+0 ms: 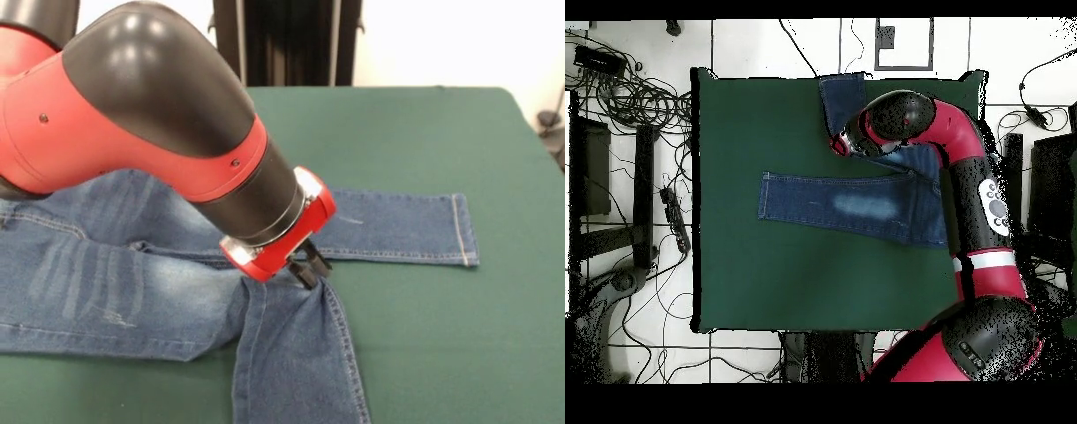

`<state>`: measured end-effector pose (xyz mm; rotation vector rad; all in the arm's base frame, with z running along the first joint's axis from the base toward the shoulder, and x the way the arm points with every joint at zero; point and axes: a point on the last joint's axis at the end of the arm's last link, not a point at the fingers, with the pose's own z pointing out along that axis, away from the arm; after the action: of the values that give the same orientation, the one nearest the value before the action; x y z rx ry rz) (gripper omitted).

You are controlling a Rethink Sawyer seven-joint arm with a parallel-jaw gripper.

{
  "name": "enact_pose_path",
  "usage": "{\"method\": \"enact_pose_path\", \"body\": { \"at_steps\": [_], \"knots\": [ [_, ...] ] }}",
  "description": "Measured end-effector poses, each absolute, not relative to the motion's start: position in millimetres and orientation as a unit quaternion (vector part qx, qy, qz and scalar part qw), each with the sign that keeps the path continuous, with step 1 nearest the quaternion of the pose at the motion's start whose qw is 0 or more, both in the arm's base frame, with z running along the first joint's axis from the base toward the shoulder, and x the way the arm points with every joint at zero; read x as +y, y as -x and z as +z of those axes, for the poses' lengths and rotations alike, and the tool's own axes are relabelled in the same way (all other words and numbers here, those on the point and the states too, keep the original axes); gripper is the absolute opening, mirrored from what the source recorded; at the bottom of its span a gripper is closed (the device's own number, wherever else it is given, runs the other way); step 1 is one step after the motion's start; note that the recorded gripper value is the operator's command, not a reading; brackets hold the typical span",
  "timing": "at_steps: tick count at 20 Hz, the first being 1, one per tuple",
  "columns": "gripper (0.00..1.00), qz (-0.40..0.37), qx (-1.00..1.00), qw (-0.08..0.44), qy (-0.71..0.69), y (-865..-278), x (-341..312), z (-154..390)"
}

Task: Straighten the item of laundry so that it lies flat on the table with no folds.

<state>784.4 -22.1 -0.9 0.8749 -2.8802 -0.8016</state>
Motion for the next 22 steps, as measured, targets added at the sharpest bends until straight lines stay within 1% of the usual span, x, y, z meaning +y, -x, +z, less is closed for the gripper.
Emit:
{"method": "enact_pose_path", "body": {
  "at_steps": [10, 18, 19, 22],
  "knots": [
    [0.00, -0.260, -0.921, 0.017, -0.291, -778, -23, 18],
    [0.00, -0.254, -0.921, 0.029, -0.293, -773, -19, 10],
    [1.00, -0.253, -0.921, 0.032, -0.294, -772, -18, 8],
    [1.00, -0.250, -0.921, 0.037, -0.297, -770, -13, 5]
  ]
}}
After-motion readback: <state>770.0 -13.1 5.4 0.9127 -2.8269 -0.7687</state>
